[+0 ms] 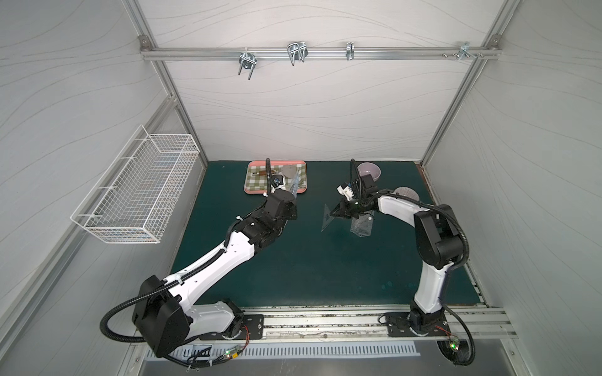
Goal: Open the ruler set and take out the ruler
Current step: Place the ruler at the center of the board.
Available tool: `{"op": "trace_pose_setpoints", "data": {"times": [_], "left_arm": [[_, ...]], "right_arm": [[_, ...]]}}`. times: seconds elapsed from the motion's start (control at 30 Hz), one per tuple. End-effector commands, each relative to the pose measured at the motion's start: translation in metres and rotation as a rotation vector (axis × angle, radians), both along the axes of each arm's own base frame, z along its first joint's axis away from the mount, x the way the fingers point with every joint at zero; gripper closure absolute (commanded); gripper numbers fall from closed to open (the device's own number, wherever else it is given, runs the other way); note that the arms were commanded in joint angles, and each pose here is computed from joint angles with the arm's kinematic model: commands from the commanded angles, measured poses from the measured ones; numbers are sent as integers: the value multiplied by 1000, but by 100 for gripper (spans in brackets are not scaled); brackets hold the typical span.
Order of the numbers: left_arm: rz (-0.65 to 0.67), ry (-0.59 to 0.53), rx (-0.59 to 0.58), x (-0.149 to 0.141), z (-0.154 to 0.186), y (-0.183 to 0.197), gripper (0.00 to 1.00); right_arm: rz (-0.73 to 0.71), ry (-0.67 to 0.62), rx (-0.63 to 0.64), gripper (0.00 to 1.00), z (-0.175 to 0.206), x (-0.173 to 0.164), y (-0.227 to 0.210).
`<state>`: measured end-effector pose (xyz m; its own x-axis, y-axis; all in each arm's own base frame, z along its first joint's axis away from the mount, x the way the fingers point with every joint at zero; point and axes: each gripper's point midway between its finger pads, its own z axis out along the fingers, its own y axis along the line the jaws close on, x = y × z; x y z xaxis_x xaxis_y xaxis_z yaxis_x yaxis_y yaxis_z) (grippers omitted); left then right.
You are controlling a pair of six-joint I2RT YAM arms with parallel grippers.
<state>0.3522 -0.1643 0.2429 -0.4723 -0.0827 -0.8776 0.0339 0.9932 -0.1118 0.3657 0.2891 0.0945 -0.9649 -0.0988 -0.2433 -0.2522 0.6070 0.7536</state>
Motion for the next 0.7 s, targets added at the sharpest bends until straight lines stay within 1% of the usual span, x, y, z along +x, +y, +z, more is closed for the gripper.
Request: {"op": "trace_pose_setpoints", "data": {"times": [0.0, 0.3, 0.67], "left_arm": [[17, -49, -27, 4, 16, 3, 100], [7, -40, -30, 6, 13, 2, 100], [-6, -32, -35, 8, 11, -1, 100]], "right_arm": [[25, 9, 53, 100, -3, 5, 5], [34, 69, 107, 100, -17, 12, 2], [18, 134, 64, 97, -38, 22, -8]]}}
